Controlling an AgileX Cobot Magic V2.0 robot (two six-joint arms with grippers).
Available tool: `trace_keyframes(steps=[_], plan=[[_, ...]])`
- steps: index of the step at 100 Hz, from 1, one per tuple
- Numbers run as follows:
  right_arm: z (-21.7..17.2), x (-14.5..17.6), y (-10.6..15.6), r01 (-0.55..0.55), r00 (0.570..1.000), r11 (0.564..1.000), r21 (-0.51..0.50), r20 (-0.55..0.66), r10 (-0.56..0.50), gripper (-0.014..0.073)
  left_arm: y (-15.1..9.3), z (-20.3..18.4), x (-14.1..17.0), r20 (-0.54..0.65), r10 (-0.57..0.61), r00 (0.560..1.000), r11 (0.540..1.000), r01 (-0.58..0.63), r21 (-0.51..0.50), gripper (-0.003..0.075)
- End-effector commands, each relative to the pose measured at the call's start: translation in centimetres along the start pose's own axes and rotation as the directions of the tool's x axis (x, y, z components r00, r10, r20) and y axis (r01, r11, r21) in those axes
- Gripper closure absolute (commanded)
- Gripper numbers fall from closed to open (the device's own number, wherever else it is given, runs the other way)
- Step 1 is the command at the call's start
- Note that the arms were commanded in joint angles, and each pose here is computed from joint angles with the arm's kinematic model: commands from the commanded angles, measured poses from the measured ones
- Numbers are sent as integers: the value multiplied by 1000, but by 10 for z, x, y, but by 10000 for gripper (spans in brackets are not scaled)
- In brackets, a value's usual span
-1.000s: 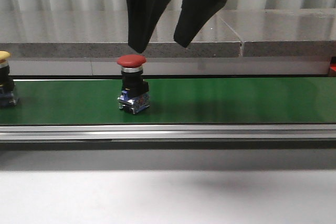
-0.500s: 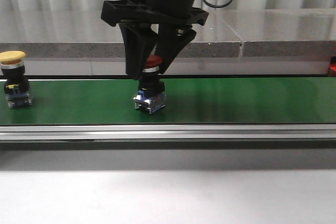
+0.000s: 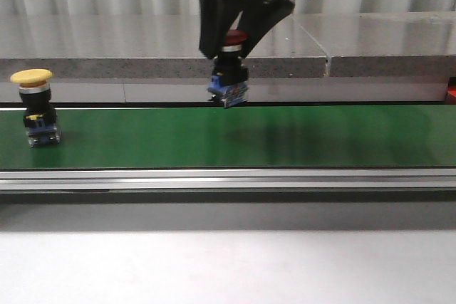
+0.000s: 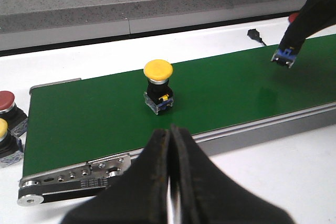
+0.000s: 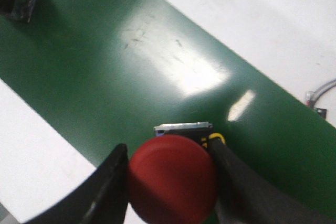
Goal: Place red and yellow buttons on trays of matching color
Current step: 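Lower the right gripper onto the red button on the belt and grasp, then carry the red button to the red tray and open the right gripper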
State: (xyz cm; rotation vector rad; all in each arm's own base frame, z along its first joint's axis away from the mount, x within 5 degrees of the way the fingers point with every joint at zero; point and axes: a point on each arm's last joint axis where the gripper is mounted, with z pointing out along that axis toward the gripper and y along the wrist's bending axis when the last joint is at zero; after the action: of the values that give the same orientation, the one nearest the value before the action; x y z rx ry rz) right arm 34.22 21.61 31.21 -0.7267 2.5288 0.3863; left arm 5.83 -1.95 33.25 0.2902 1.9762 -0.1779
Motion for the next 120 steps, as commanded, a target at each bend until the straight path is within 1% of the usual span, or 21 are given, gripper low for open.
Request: trace_keyframes(steps=[1,10,16,17,24,31,37,45,51,52,54,59,61,72,73,74,84,91,107,114,120], plan=[[-45,-3,-14,-65,987,998,22,151,61,466,-1,-4,-13,88,-13,996,1000,12,11,741],[-59,7,-37,-136,976,989,56,179,124,466,-1,-4,-13,88,-13,996,1000,12,11,741],[-70,19,-59,-195,965,977,90,195,174,466,-1,-4,-13,88,-13,996,1000,12,11,741],[-70,19,-59,-195,965,977,90,197,174,466,-1,-4,-13,88,-13,996,1000,12,11,741],[-81,33,-83,-260,949,957,128,217,229,466,-1,-4,-13,88,-13,996,1000,12,11,741],[-93,45,-108,-332,926,928,168,244,287,466,-1,-4,-13,88,-13,996,1000,12,11,741],[-105,58,-134,-398,903,892,214,265,339,466,-1,-4,-13,88,-13,996,1000,12,11,741],[-118,71,-160,-468,872,847,252,286,396,466,-1,-4,-13,88,-13,996,1000,12,11,741],[-129,83,-183,-529,838,800,284,322,440,466,-1,-4,-13,88,-13,996,1000,12,11,741],[-129,83,-183,-529,838,800,284,323,439,466,-1,-4,-13,88,-13,996,1000,12,11,741],[-134,87,-192,-551,824,780,295,338,454,466,-1,-4,-13,88,-13,996,1000,12,11,741],[-140,94,-203,-581,804,753,310,364,470,466,-1,-4,-13,88,-13,996,1000,12,11,741],[-144,98,-210,-598,791,736,318,378,481,466,-1,-4,-13,88,-13,996,1000,12,11,741],[-155,114,-233,-655,748,673,343,420,514,466,-1,-4,-13,88,-13,996,1000,12,11,741],[-155,114,-233,-655,748,673,343,421,513,466,-1,-4,-13,88,-13,996,1000,12,11,741],[-156,116,-237,-664,742,663,347,422,521,466,-1,-4,-13,88,-13,996,1000,12,11,741],[-157,128,-254,-697,715,621,359,425,555,466,-1,-4,-13,88,-13,996,1000,12,11,741],[-155,135,-264,-713,700,599,365,428,572,466,-1,-4,-13,88,-13,996,1000,12,11,741],[-148,144,-282,-737,676,563,373,436,595,466,-1,-4,-13,88,-13,996,1000,12,11,741],[-144,150,-290,-759,651,536,369,432,624,466,-1,-4,-13,88,-13,996,1000,12,11,741],[-140,155,-296,-768,641,523,371,425,640,466,-1,-4,-13,88,-13,996,1000,12,11,741]])
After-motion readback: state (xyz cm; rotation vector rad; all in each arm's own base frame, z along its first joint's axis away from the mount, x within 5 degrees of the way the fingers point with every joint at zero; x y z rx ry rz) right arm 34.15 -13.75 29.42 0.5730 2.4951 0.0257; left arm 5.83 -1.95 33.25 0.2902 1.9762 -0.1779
